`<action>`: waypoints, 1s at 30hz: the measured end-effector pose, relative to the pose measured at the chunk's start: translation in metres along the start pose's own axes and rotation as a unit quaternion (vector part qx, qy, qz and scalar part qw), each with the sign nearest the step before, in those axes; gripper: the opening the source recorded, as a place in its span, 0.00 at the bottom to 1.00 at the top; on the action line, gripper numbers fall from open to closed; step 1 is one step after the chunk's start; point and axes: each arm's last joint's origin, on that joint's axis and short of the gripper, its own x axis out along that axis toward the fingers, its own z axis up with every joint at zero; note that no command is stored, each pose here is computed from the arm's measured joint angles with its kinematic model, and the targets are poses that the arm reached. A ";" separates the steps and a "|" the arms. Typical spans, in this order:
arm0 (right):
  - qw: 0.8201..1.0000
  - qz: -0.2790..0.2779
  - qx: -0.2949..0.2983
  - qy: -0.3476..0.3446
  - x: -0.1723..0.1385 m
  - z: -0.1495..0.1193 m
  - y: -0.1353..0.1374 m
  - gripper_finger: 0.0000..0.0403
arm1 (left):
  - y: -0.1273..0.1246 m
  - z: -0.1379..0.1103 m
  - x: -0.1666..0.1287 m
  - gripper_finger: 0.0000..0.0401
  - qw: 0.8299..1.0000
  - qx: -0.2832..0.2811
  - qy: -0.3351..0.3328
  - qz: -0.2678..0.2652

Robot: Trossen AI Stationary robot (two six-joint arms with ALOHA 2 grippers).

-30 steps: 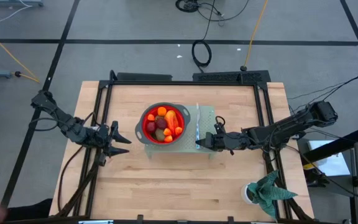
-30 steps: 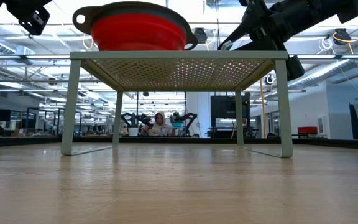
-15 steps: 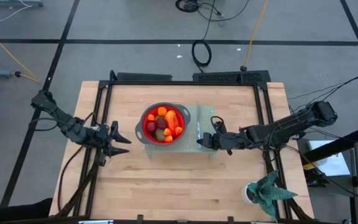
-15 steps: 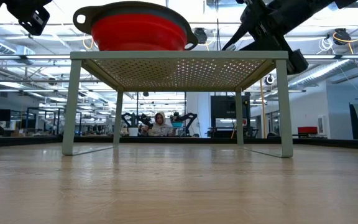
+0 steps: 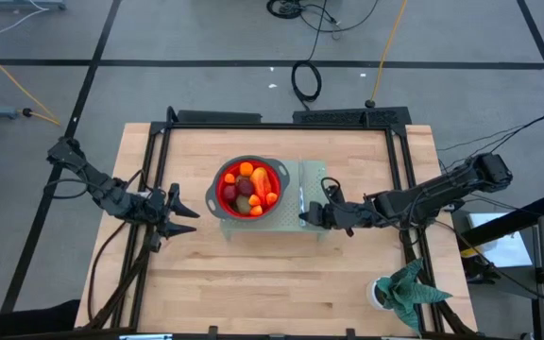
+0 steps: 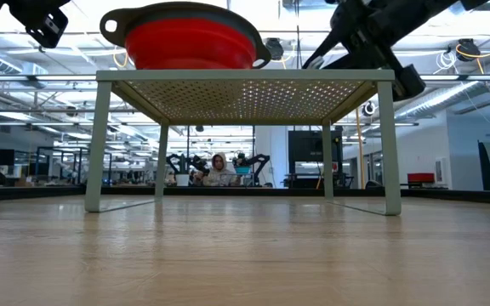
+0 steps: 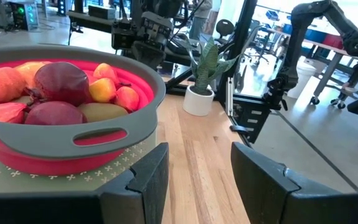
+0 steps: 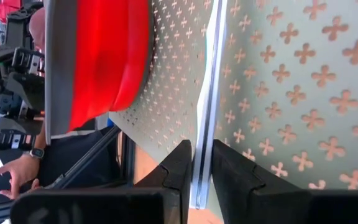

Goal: Pick & Place Fruit
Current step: Put the blue table knife on the shelf

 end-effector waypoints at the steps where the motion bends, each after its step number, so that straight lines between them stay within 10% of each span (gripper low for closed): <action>1: 1.000 0.000 0.001 0.000 0.000 0.000 0.000 0.12 | 0.000 0.000 0.000 0.43 1.000 0.000 0.000 0.000; 30: 0.999 0.020 0.044 0.002 0.003 -0.001 -0.008 0.13 | 0.000 0.000 0.000 0.43 1.000 -0.004 0.000 -0.001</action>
